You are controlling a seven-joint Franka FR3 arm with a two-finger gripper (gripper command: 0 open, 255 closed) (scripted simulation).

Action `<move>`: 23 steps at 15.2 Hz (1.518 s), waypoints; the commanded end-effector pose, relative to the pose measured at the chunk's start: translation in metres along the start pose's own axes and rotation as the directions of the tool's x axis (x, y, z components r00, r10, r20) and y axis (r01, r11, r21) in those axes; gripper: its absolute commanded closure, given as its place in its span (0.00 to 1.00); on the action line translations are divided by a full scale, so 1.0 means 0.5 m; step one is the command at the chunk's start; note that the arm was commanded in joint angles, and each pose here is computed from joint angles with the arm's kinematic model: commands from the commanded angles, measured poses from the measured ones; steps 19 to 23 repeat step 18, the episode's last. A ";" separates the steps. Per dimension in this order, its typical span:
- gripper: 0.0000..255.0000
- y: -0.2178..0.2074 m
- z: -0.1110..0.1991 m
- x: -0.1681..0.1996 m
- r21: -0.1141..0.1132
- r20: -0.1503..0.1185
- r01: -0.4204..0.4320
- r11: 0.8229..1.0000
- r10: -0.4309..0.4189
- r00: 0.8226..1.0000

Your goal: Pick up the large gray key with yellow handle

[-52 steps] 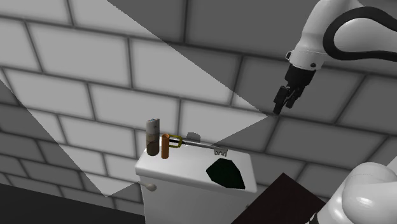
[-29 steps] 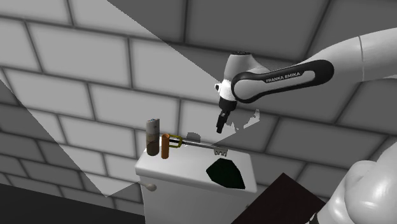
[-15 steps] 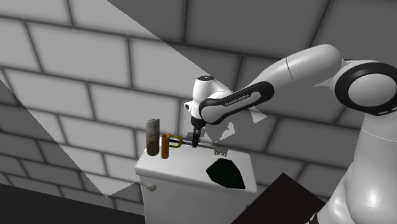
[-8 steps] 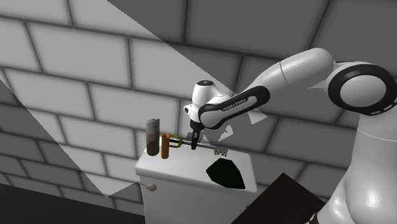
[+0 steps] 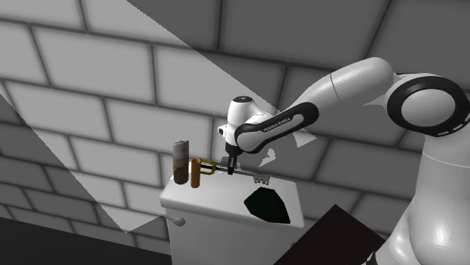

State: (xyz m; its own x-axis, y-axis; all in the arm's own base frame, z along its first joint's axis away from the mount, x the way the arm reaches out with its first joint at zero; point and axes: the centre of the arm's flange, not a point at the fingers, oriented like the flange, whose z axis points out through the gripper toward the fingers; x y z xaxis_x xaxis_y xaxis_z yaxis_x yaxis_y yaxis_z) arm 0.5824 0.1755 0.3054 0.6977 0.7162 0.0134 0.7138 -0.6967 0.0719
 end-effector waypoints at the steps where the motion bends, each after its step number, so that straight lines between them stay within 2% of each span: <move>1: 1.00 -0.002 0.012 -0.003 0.001 0.006 -0.003 1.000 0.003 1.000; 16: 1.00 0.009 -0.146 -0.001 0.001 0.006 -0.003 1.000 0.003 1.000; 23: 1.00 0.009 -0.147 -0.001 0.001 0.006 -0.003 1.000 0.003 1.000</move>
